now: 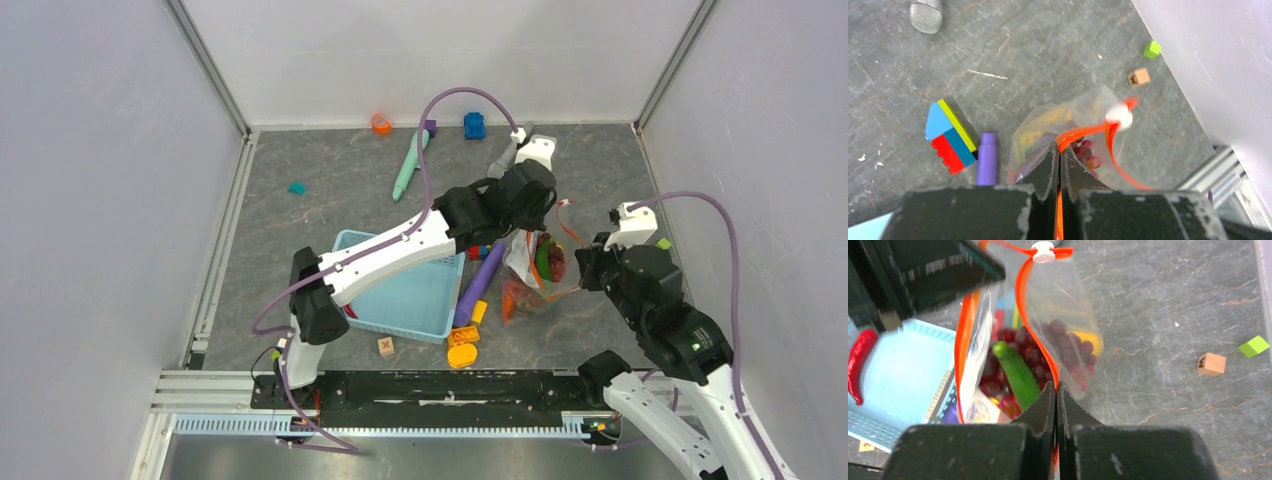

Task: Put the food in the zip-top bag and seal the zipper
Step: Adjust the zipper food storage bag at the center of the board.

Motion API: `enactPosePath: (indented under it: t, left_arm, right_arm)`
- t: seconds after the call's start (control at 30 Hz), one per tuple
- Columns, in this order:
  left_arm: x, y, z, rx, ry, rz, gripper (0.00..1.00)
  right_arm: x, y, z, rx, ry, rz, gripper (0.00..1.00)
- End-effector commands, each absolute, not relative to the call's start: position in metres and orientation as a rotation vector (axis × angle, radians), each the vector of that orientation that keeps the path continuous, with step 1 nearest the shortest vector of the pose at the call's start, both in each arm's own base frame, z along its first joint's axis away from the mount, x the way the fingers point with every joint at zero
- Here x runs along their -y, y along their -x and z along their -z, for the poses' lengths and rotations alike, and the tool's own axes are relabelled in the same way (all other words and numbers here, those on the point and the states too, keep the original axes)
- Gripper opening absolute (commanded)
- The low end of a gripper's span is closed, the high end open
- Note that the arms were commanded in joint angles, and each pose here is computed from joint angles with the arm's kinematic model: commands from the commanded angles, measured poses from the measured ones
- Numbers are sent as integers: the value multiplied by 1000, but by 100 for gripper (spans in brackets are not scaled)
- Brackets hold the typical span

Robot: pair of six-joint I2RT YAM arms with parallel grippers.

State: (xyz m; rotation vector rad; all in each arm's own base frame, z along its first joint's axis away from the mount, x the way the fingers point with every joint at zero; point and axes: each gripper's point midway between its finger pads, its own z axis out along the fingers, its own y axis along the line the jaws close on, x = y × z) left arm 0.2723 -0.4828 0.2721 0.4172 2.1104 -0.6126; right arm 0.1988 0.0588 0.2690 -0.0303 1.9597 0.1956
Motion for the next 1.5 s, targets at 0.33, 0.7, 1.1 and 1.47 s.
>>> enactPosePath:
  t: [0.33, 0.7, 1.1, 1.47]
  left_arm:
    - [569, -248, -324, -1923, -623, 1086, 4]
    - [544, -242, -275, -2023, -636, 990, 14]
    - [510, -241, -243, -2118, -645, 829, 59]
    - [326, -251, -240, -2117, -286, 340, 100]
  right_arm:
    - [-35, -198, -315, -1839, -55, -120, 0]
    - [-58, -212, -284, -1863, 1, -186, 0]
    - [-65, -224, -235, -1945, -6, -163, 0]
    - [-64, -226, -230, -1933, 8, -150, 0]
